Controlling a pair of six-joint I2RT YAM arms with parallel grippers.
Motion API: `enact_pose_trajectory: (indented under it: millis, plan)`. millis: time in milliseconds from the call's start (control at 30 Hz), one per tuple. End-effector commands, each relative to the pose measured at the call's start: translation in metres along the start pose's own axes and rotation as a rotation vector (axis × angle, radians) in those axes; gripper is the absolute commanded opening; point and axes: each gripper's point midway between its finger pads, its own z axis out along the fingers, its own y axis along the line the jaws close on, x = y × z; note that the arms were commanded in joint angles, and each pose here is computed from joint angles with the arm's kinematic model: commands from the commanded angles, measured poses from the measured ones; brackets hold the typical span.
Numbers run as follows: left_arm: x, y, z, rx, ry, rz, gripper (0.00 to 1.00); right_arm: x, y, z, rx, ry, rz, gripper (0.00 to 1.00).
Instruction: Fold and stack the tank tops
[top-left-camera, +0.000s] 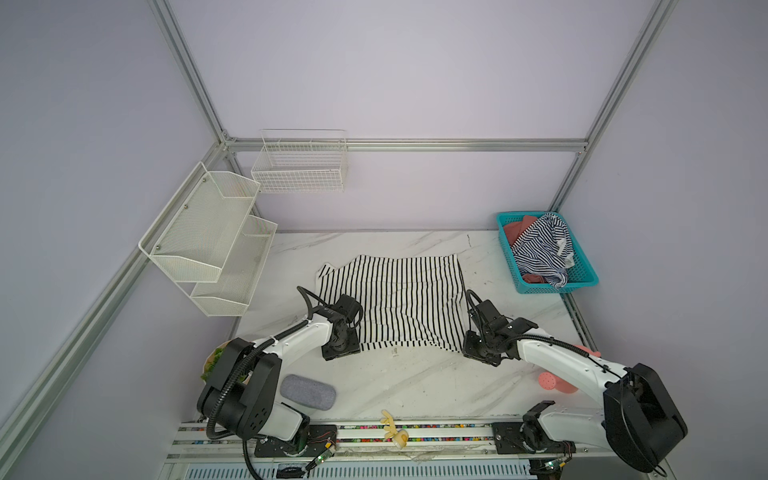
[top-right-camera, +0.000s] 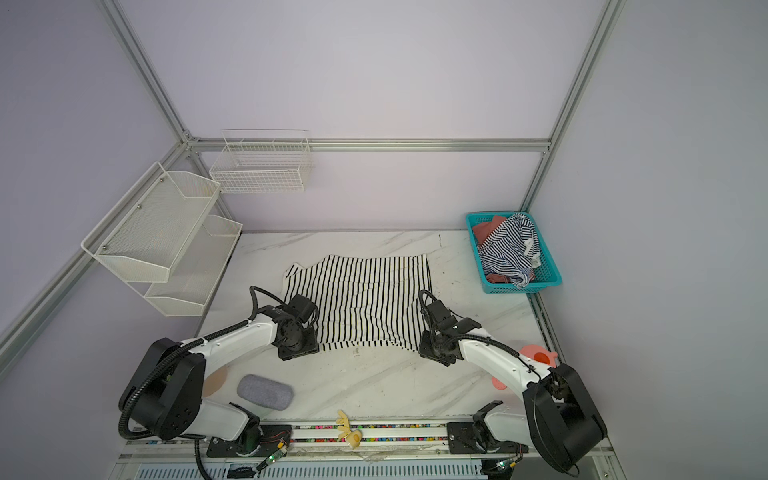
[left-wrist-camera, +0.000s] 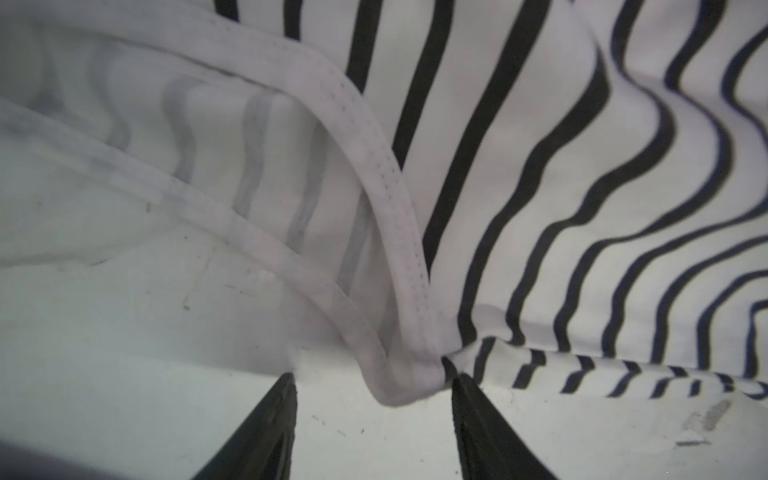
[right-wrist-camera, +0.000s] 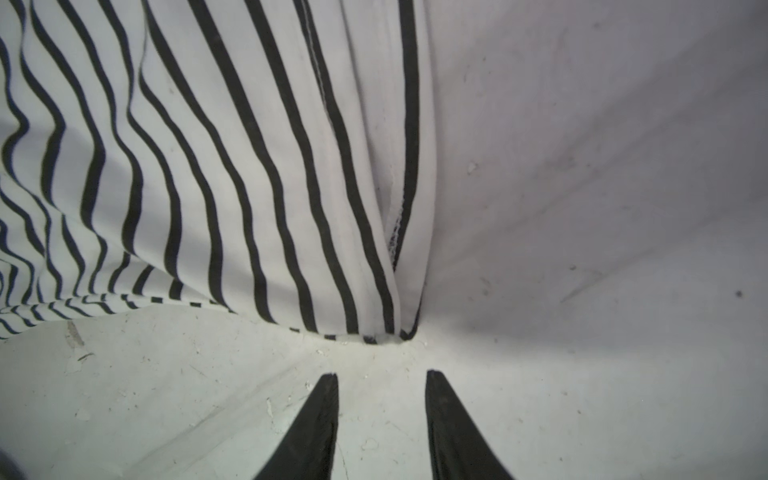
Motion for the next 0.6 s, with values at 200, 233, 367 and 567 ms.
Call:
enact_pose_trajectory:
  millis: [200,233,367,567]
  plan:
    - [-0.024,-0.014,-0.006,0.029,-0.064,-0.02,0.56,-0.002,0.0,0.014,0.017,-0.008,0.012,0.36]
    - [-0.024,-0.013,-0.006,0.026,-0.064,-0.019,0.55,-0.003,0.0,0.015,0.018,-0.007,0.011,0.35]
    - [-0.022,-0.011,-0.003,0.017,-0.058,-0.017,0.52,-0.001,-0.001,0.021,0.024,0.005,0.003,0.31]
    - [-0.019,-0.008,0.001,0.004,-0.052,-0.018,0.48,0.004,-0.007,0.029,0.048,0.024,-0.004,0.24]
